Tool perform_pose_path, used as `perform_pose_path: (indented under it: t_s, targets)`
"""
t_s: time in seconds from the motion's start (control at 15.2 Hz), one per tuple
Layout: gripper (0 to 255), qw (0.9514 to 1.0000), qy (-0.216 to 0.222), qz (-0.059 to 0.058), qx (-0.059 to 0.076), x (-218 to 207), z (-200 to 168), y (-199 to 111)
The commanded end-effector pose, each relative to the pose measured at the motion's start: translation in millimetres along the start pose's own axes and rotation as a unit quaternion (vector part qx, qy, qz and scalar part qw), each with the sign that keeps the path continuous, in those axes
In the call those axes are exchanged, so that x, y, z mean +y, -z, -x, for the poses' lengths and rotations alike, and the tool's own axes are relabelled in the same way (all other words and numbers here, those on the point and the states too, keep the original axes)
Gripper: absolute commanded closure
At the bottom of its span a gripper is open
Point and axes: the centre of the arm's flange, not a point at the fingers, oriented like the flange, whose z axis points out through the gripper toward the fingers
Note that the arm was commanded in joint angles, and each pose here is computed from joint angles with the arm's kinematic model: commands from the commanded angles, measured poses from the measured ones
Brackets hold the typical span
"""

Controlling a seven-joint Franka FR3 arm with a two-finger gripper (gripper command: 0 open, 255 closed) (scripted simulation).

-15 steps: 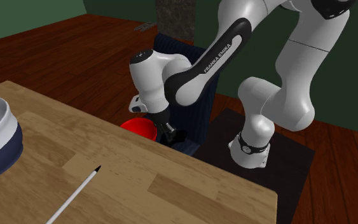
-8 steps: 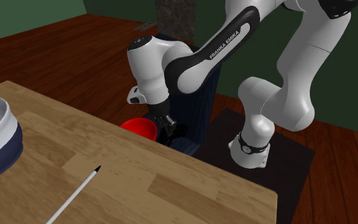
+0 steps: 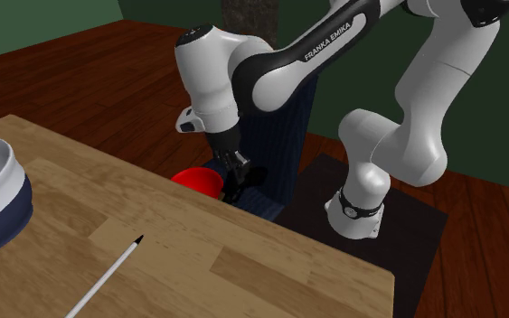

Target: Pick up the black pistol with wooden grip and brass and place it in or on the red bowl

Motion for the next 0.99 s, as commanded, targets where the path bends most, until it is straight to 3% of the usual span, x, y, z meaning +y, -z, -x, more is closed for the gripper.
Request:
perform_pose_path:
  t_s: [0.0, 0.59, 0.92]
  targets:
    - [255, 1.0000, 0.000, 0.000, 0.000, 0, 2, 11]
    - [255, 1.0000, 0.000, 0.000, 0.000, -5, 7, 55]
    - [255, 1.0000, 0.000, 0.000, 0.000, 48, -5, 92]
